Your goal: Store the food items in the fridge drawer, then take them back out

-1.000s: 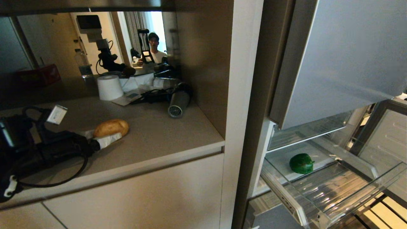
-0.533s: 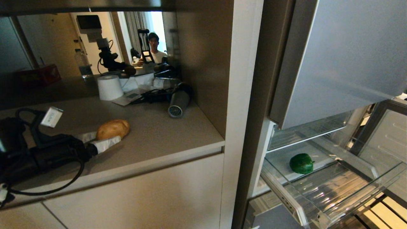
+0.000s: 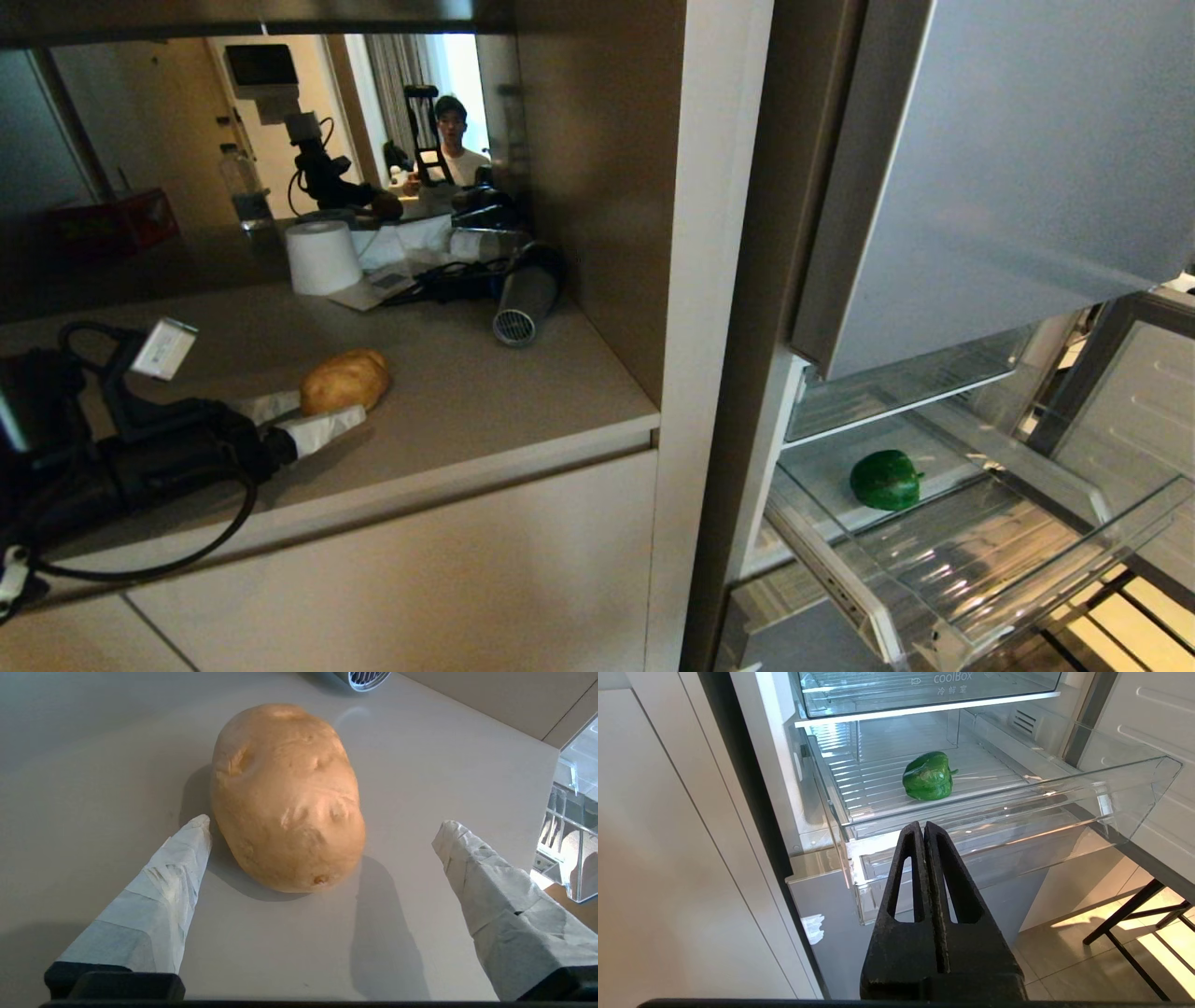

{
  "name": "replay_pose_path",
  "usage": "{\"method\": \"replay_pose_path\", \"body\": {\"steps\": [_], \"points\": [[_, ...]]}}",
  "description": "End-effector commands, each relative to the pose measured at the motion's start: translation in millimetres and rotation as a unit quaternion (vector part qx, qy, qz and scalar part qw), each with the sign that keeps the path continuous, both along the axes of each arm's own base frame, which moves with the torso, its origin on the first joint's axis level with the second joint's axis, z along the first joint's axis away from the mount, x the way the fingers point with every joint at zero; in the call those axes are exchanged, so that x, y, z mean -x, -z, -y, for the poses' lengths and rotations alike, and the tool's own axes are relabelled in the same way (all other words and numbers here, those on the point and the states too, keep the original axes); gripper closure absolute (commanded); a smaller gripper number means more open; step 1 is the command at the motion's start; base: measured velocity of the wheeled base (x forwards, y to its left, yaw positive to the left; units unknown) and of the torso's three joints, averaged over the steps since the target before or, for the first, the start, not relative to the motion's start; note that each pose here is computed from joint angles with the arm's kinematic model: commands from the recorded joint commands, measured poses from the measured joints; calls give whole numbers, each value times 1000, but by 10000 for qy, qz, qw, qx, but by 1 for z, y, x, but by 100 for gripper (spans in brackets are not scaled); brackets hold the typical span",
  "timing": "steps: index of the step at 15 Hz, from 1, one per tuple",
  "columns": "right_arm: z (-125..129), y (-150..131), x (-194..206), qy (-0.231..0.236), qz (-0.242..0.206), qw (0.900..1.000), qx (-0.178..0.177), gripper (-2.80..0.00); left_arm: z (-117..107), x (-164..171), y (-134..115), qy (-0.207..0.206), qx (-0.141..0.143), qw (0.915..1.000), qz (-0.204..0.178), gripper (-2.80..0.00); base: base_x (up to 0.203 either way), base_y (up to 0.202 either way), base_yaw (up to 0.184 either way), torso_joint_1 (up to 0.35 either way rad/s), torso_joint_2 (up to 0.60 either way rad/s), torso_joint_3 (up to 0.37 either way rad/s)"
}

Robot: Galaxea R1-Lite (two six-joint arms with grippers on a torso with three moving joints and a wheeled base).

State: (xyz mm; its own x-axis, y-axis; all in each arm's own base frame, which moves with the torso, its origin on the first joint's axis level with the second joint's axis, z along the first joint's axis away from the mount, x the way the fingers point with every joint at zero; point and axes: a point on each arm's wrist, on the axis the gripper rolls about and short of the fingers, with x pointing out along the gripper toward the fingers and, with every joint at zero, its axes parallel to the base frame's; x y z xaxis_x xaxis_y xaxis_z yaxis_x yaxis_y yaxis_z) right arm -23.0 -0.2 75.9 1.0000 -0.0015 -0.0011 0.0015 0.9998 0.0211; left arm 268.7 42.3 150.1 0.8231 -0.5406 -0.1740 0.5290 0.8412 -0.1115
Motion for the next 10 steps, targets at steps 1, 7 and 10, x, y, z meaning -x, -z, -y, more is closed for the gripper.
{"method": "replay_pose_path", "body": {"steps": [1, 7, 10], "points": [[0, 0, 0, 0, -2, 10000, -2, 0, -1, -4, 2, 7, 4, 10000, -26, -280, 0, 0, 0, 0, 0, 0], [0, 0, 0, 0, -3, 10000, -2, 0, 2, -17, -2, -210, -92, 9997, 53, -280, 0, 0, 0, 0, 0, 0], [0, 0, 0, 0, -10, 10000, -2, 0, 5, -19, 0, -157, -90, 9998, 32, -280, 0, 0, 0, 0, 0, 0]]}}
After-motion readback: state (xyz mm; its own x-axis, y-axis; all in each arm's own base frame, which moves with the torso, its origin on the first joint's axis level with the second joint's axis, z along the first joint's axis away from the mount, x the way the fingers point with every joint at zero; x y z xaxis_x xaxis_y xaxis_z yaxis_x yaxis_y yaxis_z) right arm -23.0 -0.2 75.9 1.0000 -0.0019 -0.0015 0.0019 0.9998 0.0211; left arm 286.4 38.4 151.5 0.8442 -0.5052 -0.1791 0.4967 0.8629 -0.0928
